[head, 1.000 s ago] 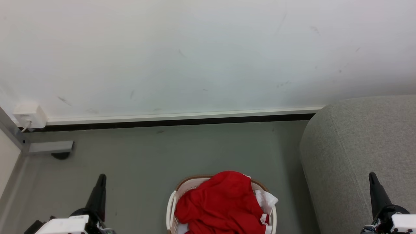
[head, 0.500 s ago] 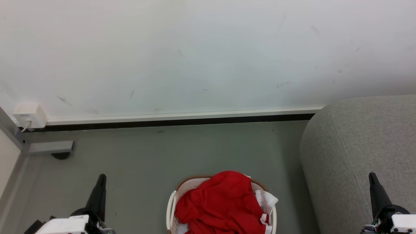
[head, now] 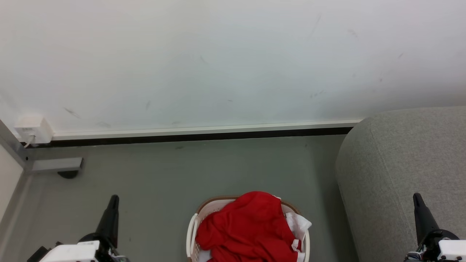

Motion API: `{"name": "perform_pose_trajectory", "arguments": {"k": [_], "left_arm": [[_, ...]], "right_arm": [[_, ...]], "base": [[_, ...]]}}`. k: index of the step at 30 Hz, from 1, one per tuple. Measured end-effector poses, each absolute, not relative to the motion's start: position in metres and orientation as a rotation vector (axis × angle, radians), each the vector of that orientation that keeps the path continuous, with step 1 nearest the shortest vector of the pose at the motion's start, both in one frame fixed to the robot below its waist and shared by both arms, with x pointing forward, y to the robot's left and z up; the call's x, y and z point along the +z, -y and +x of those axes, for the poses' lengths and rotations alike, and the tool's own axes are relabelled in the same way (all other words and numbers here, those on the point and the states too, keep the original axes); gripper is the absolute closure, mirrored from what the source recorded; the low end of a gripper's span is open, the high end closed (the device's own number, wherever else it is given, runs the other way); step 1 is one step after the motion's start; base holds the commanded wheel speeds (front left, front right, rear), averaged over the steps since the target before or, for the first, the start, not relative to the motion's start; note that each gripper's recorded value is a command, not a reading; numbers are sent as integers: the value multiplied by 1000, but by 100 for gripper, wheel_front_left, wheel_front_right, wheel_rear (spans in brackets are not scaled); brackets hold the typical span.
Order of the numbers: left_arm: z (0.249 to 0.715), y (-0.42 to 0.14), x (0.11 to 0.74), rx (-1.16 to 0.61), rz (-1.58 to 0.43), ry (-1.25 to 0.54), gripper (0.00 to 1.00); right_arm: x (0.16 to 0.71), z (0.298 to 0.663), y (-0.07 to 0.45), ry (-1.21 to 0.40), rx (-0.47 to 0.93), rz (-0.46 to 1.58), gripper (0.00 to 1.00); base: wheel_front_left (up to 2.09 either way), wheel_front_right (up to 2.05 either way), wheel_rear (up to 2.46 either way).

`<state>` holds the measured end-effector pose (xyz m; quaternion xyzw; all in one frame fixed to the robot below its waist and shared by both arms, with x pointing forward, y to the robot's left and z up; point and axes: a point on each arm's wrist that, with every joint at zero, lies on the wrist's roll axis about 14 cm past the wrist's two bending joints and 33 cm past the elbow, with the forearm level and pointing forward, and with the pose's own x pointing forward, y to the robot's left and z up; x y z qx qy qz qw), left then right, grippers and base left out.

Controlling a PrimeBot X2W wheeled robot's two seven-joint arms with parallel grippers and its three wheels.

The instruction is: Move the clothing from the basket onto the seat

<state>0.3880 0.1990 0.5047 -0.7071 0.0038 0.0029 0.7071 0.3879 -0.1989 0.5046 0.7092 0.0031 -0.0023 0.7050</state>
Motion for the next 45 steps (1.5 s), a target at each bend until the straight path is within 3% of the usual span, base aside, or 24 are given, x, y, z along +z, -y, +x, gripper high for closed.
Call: {"name": "perform_pose_trajectory", "arguments": {"k": [38,39,45], "left_arm": [[388,-199,505,6,-1571,-8,100],[388,-199,503,10,-1571,-11,0],[374,-195,474,83,-1584,-79,0]], "right_arm": [[505,388,199,-7,-5,1577,100],[503,388,199,-10,-8,1578,0],[474,373,193,-77,-78,1597,0]], "base": [[0,0,0],[0,0,0],[0,0,0]]}}
